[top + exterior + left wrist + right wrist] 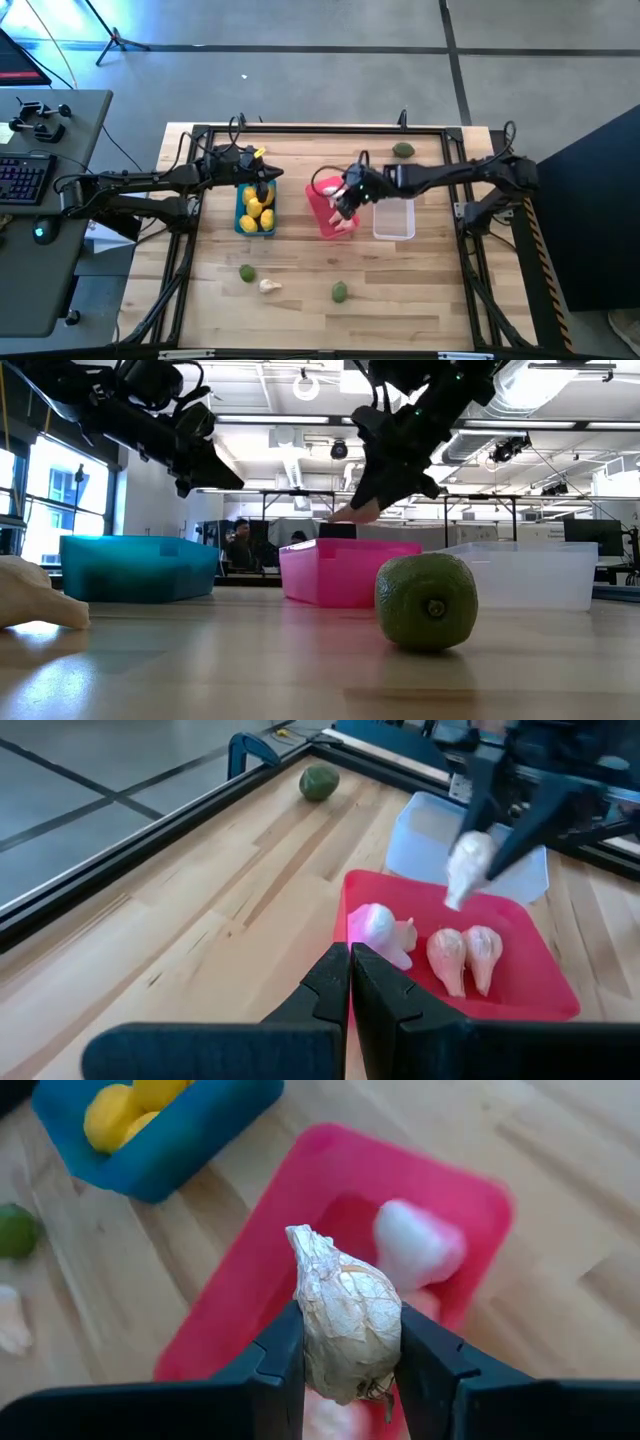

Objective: Sort produce into baskets
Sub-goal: Put the top white garlic into the red bin, then adjust the red bin

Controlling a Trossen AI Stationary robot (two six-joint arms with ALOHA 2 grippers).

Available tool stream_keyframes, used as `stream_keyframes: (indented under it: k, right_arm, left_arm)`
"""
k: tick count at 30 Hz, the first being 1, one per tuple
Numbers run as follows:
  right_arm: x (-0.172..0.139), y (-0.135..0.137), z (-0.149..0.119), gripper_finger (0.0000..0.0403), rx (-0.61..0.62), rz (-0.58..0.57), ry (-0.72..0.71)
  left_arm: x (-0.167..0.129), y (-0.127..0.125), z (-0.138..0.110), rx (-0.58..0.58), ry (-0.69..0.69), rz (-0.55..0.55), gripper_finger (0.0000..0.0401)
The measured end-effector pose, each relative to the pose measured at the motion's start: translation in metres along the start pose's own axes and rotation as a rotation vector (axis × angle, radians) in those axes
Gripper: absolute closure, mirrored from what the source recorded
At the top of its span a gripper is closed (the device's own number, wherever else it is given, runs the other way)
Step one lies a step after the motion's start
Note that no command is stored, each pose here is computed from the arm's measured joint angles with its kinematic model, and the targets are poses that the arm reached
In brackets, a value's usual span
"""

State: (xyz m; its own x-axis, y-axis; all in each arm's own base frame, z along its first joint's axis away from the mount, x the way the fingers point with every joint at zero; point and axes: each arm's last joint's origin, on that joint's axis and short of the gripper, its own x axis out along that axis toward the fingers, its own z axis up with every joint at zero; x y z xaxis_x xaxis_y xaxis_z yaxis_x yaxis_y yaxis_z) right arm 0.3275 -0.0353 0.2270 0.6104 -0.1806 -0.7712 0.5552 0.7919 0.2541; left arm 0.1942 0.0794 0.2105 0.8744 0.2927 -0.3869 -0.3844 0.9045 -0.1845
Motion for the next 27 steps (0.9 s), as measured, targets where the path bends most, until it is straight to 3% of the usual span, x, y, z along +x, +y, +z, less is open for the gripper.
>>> stream_keyframes:
  k: [8, 14, 17, 21, 24, 27]
  right_arm:
    - [0.026, 0.016, -0.021, 0.0304, 0.212, -0.044, 0.045]
    - [0.04, 0.017, -0.027, 0.0304, 0.259, -0.054, 0.076]
    - [0.04, 0.017, -0.028, 0.029, 0.25, -0.052, 0.087]
    - [0.036, 0.02, -0.023, 0.0232, 0.23, -0.062, 0.108]
    - [0.029, 0.025, -0.014, 0.0192, 0.156, -0.045, 0.125]
    - [0.016, 0.033, 0.0, 0.0186, 0.07, -0.045, 0.15]
  left_arm:
    - [0.0, 0.001, -0.003, -0.001, 0.035, 0.007, 0.0401]
    - [0.0, 0.001, -0.004, -0.001, 0.036, 0.007, 0.0401]
    - [0.0, 0.0, -0.004, -0.001, 0.038, 0.004, 0.0401]
    - [0.0, 0.0, -0.004, -0.001, 0.042, -0.009, 0.0401]
    - [0.0, -0.001, -0.004, 0.038, 0.05, -0.056, 0.0401]
    - [0.001, -0.005, -0.008, 0.085, 0.083, -0.11, 0.0401]
